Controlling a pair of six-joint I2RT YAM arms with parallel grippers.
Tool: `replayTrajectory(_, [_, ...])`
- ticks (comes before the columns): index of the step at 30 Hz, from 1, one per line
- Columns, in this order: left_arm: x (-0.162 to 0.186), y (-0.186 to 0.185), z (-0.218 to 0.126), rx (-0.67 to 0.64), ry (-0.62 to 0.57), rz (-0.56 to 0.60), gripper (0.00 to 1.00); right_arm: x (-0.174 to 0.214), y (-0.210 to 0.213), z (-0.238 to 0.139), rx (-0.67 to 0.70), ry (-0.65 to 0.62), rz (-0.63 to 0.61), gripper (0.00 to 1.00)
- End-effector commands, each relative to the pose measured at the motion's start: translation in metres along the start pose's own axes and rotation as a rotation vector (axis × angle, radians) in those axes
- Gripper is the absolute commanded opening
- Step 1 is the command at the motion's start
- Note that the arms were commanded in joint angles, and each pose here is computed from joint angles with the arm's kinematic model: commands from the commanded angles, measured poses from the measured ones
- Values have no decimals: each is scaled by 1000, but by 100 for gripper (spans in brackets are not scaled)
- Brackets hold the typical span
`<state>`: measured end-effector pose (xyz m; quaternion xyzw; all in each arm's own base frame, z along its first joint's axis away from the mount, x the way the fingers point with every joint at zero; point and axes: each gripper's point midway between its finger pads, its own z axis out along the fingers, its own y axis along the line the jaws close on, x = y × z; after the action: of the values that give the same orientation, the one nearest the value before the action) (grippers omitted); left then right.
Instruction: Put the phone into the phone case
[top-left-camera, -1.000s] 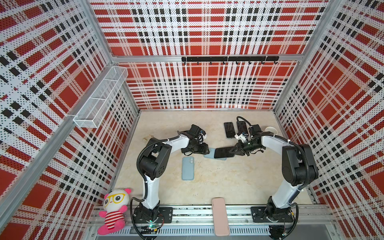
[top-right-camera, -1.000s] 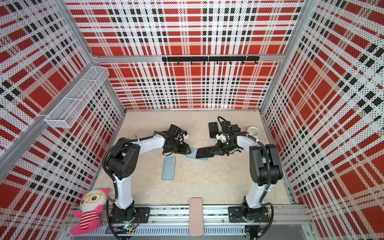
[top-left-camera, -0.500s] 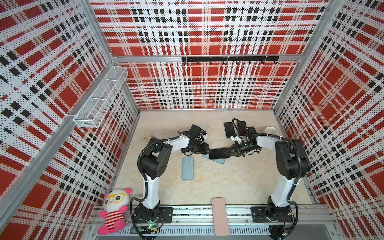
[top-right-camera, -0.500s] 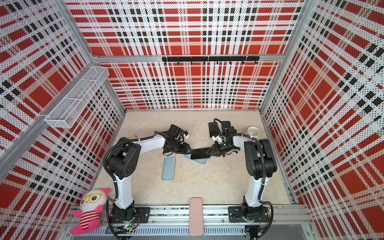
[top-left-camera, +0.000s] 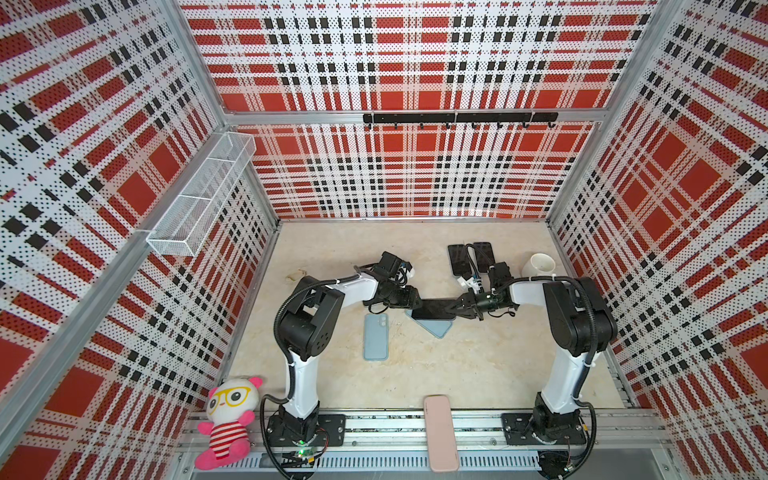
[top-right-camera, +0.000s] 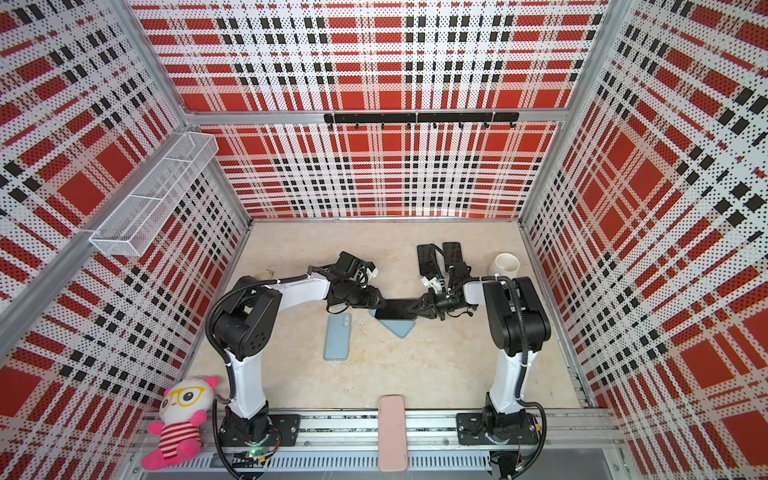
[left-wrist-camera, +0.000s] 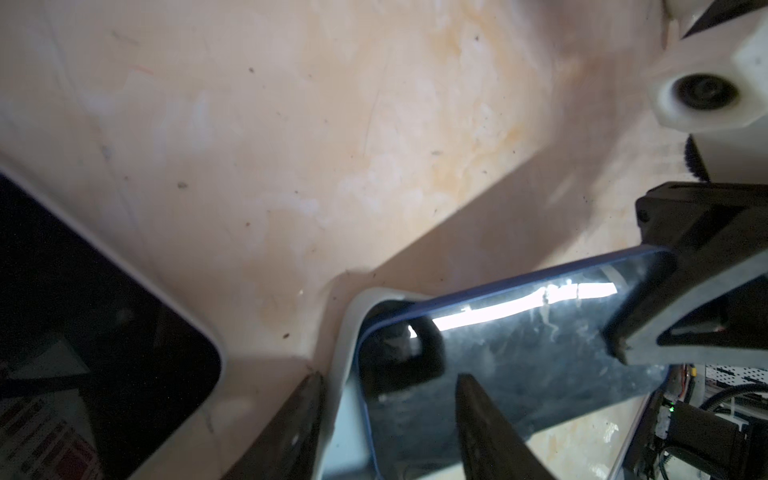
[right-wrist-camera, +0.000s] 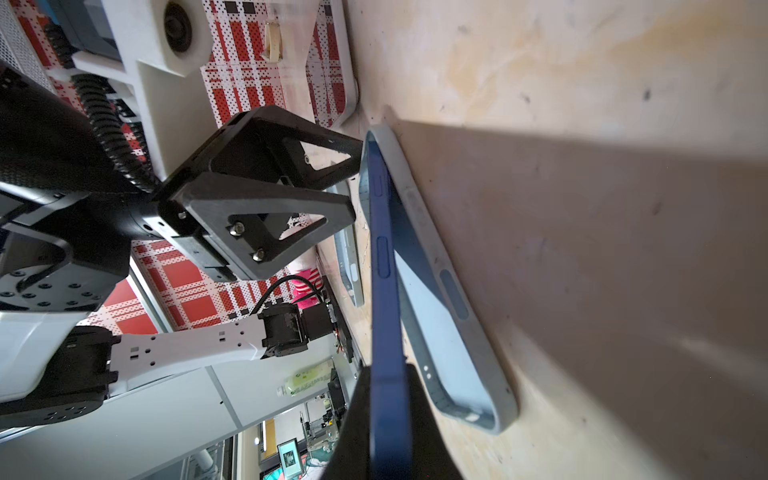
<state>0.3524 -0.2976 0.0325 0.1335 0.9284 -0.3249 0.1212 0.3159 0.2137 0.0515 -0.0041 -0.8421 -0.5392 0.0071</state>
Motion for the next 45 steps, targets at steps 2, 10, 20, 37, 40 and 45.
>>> replayTrajectory(2, [43,-16,12,56,76,-116,54,5,-24,9,82,-33,77,0])
replayTrajectory(10, [59,-44,5,123,-17,-213,51,10,-27,10,79,-21,79,0])
replayTrajectory(20, [48,-59,-3,121,-139,-253,50,14,-34,5,142,21,24,0])
replayTrajectory(37, [43,-23,6,-82,-148,-204,48,-15,-8,-27,334,-83,-148,30])
replayTrajectory(40, [42,-23,6,-89,-149,-205,48,-21,3,-35,353,-118,-179,35])
replayTrajectory(45, [41,-21,6,-106,-149,-205,48,-28,7,-46,416,-149,-222,42])
